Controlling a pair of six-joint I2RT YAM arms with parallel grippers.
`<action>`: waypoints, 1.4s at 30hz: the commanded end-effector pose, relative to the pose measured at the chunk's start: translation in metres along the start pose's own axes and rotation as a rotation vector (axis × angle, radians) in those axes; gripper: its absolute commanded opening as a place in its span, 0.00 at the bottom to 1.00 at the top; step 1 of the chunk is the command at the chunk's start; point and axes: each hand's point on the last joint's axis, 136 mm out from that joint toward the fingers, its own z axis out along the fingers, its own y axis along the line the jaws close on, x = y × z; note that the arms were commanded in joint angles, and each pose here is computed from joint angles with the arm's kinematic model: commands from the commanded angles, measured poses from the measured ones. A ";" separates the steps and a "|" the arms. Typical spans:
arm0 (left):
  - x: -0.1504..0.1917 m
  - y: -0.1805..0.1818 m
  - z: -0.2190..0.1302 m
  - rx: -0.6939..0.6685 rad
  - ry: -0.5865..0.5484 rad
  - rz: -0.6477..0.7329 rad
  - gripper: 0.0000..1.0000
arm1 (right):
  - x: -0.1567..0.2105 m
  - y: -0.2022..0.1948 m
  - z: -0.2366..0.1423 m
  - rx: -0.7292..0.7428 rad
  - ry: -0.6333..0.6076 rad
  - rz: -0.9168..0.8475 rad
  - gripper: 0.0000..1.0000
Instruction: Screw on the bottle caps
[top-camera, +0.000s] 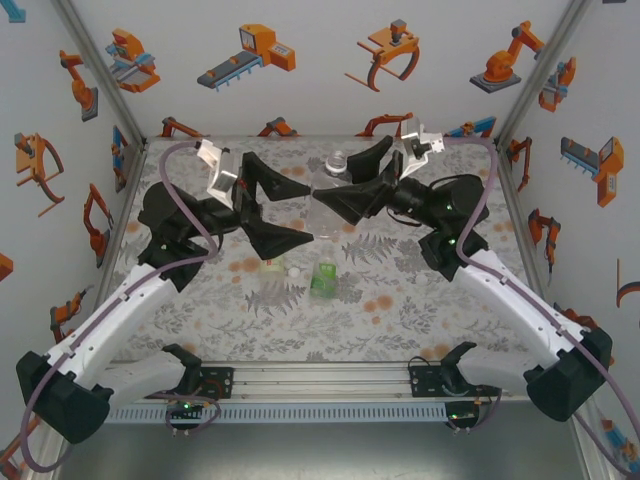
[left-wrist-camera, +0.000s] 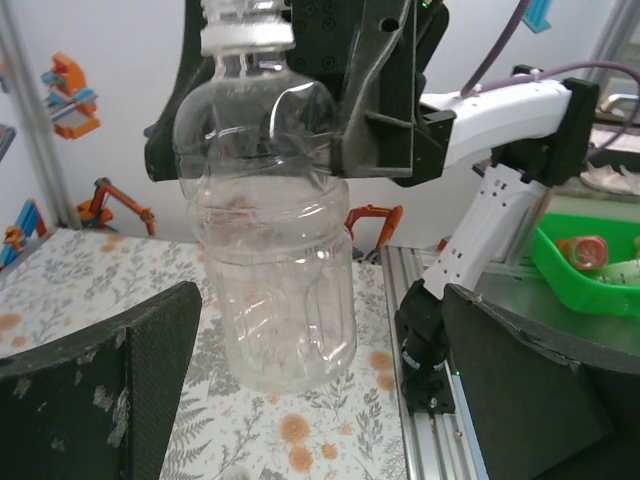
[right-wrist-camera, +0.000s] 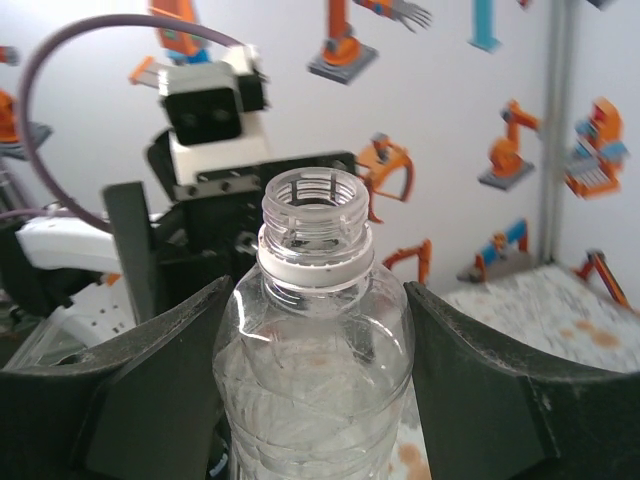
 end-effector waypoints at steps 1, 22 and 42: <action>-0.018 -0.014 0.011 0.065 -0.033 0.094 1.00 | -0.033 0.038 0.007 -0.149 -0.109 -0.108 0.25; -0.011 -0.022 0.037 0.164 0.053 0.027 0.75 | -0.035 0.055 0.016 -0.215 -0.153 -0.117 0.24; -0.009 -0.024 0.036 0.161 0.072 0.033 0.51 | -0.036 0.054 0.009 -0.168 -0.158 -0.126 0.64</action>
